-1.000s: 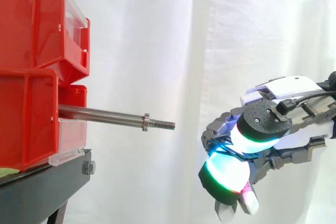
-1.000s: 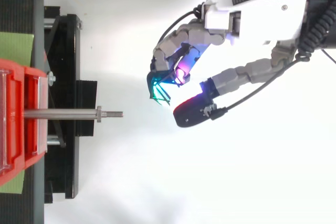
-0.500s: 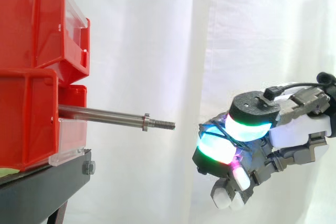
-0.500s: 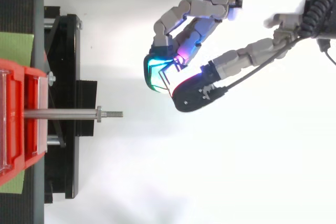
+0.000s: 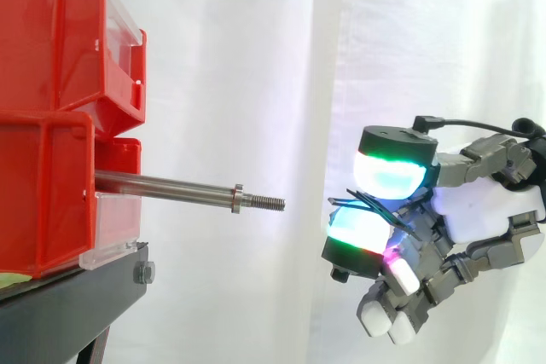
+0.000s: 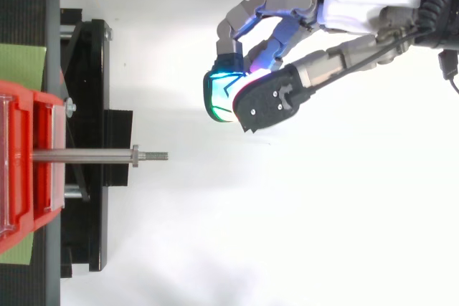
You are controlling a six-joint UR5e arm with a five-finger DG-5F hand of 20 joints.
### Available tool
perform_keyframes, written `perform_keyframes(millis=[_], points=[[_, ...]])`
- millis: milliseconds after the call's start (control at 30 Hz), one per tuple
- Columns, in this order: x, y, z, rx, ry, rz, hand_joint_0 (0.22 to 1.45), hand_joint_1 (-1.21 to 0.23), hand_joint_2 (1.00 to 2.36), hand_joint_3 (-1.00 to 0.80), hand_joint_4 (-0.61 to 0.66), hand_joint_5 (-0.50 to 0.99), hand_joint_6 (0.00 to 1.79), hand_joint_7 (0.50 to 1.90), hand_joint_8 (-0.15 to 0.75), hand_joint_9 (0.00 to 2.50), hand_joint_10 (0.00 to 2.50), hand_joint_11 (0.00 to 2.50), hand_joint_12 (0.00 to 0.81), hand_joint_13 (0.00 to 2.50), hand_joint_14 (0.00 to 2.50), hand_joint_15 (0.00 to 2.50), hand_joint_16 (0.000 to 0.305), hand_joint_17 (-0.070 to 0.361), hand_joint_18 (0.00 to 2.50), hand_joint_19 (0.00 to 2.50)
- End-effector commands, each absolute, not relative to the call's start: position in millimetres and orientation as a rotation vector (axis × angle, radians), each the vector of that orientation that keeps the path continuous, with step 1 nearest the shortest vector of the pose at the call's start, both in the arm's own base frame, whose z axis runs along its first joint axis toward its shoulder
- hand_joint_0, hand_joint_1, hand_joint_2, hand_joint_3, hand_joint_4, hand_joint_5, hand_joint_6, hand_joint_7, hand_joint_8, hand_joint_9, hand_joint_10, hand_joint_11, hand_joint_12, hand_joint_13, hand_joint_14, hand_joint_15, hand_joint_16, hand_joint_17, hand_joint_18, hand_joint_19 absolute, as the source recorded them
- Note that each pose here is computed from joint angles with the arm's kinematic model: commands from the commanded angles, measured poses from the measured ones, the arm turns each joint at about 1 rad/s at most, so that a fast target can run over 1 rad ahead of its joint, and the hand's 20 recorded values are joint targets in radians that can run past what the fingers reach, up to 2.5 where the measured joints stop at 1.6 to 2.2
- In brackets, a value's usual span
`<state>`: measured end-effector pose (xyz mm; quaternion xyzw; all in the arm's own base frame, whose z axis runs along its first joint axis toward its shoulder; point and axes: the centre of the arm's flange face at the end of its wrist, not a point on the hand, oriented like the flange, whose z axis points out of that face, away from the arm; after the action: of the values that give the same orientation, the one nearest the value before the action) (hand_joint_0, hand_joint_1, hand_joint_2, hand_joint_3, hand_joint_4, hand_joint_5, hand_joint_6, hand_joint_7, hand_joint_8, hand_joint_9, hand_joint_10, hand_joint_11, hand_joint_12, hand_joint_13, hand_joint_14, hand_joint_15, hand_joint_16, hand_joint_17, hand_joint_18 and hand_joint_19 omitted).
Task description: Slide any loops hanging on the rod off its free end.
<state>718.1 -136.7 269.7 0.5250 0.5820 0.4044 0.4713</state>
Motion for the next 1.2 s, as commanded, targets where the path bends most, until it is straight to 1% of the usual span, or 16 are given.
perform_keyframes(millis=[0, 100, 167, 300, 400, 467, 633, 967, 1033, 1167], points=[[718.0, -136.7, 270.0, 1.287, 1.425, 0.990, 0.58, -0.47, 1.00, -0.50, 0.17, -0.13, 0.88, 1.08, 0.282, 1.00, 0.02, 0.50, 0.363, 0.73, 0.02, 0.41, 0.054, 0.121, 0.55, 0.51], [718.0, -136.7, 268.3, 1.288, 1.426, 0.990, 0.59, -0.43, 1.00, -0.50, 0.16, -0.13, 0.88, 1.08, 0.284, 1.01, 0.02, 0.50, 0.361, 0.73, 0.02, 0.42, 0.054, 0.120, 0.54, 0.52], [718.2, -136.7, 270.1, 1.286, 1.424, 0.991, 0.60, -0.44, 1.00, -0.47, 0.16, -0.13, 0.88, 1.09, 0.284, 1.01, 0.02, 0.50, 0.362, 0.73, 0.02, 0.42, 0.053, 0.120, 0.54, 0.52], [718.4, -136.7, 270.2, 1.285, 1.423, 0.992, 0.61, -0.58, 1.02, -0.34, 0.18, -0.13, 0.88, 1.12, 0.290, 1.00, 0.02, 0.50, 0.365, 0.72, 0.02, 0.42, 0.053, 0.120, 0.53, 0.52], [718.0, -136.7, 268.3, 1.287, 1.427, 0.989, 0.61, -0.74, 1.02, -0.24, 0.19, -0.15, 0.90, 1.09, 0.292, 0.96, 0.02, 0.51, 0.364, 0.71, 0.02, 0.43, 0.054, 0.122, 0.54, 0.53], [718.4, -136.7, 269.0, 1.286, 1.426, 0.989, 0.62, -0.77, 1.02, -0.23, 0.18, -0.16, 0.90, 1.08, 0.291, 0.95, 0.02, 0.52, 0.363, 0.71, 0.02, 0.42, 0.054, 0.123, 0.54, 0.53], [718.2, -136.7, 270.1, 1.285, 1.425, 0.990, 0.63, -0.79, 1.02, -0.27, 0.17, -0.16, 0.90, 1.05, 0.288, 0.93, 0.02, 0.52, 0.364, 0.70, 0.02, 0.42, 0.055, 0.123, 0.54, 0.53], [717.9, -136.7, 269.4, 1.286, 1.426, 0.989, 0.66, -0.83, 1.00, -0.45, 0.17, -0.16, 0.91, 1.01, 0.279, 0.91, 0.02, 0.52, 0.360, 0.70, 0.02, 0.42, 0.055, 0.123, 0.54, 0.50], [717.9, -136.7, 269.4, 1.286, 1.426, 0.989, 0.64, -0.81, 1.00, -0.50, 0.18, -0.16, 0.90, 1.00, 0.275, 0.92, 0.02, 0.51, 0.357, 0.70, 0.02, 0.41, 0.055, 0.123, 0.54, 0.50], [718.2, -136.7, 268.4, 1.286, 1.426, 0.989, 0.59, -0.72, 1.00, -0.50, 0.18, -0.16, 0.90, 1.01, 0.281, 0.93, 0.02, 0.51, 0.358, 0.70, 0.02, 0.41, 0.055, 0.124, 0.55, 0.51]])
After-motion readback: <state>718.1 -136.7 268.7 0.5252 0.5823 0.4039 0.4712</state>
